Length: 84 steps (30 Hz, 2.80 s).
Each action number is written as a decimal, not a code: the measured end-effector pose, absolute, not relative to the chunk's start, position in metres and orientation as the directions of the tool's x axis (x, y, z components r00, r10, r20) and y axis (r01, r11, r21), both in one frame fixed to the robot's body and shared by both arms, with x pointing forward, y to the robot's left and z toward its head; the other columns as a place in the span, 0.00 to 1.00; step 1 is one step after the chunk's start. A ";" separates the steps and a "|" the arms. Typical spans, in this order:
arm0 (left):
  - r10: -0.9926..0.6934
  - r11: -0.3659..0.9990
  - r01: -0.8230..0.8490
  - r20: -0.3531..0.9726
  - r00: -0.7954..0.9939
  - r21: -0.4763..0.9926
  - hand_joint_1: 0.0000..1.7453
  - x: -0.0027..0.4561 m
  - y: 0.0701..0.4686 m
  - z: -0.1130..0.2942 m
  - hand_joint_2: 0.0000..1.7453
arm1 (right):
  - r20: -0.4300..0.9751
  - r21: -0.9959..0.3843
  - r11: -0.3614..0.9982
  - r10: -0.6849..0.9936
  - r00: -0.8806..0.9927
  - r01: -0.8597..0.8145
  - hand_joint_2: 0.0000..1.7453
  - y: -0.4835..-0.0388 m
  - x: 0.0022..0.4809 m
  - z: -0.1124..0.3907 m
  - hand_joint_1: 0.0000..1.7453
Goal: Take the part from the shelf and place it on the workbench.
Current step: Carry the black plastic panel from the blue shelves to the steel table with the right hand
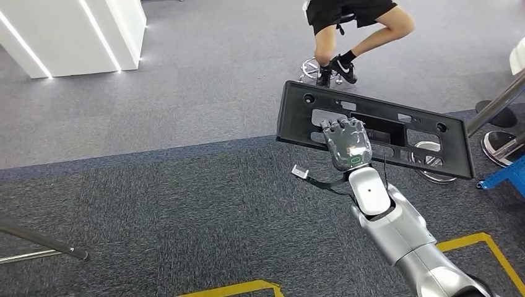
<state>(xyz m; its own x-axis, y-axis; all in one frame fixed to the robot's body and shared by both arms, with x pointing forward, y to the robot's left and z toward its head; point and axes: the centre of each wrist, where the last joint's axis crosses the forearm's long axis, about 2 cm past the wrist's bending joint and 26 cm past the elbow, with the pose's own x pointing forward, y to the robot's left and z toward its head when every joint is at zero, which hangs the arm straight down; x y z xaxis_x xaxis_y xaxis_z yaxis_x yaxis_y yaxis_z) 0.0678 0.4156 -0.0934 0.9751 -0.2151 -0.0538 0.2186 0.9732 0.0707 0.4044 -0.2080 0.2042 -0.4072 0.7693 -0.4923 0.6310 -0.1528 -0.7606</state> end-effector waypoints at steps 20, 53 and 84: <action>-0.203 0.977 0.206 -0.048 0.978 0.050 0.00 0.060 0.392 -0.100 1.00 | -0.523 -0.762 -0.209 0.758 -0.391 0.613 1.00 -0.247 0.397 0.190 1.00; -0.132 0.989 0.137 -0.085 0.988 0.049 0.00 0.049 0.386 -0.102 1.00 | -0.507 -0.807 -0.211 0.726 -0.464 0.552 1.00 -0.220 0.394 0.175 1.00; -0.101 0.993 0.106 -0.085 0.991 0.056 0.00 0.055 0.391 -0.101 1.00 | -0.529 -0.779 -0.136 0.665 -0.527 0.612 1.00 -0.145 0.409 0.256 1.00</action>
<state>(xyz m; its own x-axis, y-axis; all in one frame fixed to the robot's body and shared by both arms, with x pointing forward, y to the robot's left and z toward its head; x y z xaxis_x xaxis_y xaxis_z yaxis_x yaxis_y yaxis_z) 0.0548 0.3908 -0.1009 0.9912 -0.1013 -0.0846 0.1063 0.9927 0.0564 0.4088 -0.1450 0.2557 -0.5266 0.6654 -0.5291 0.6117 -0.1356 -0.7794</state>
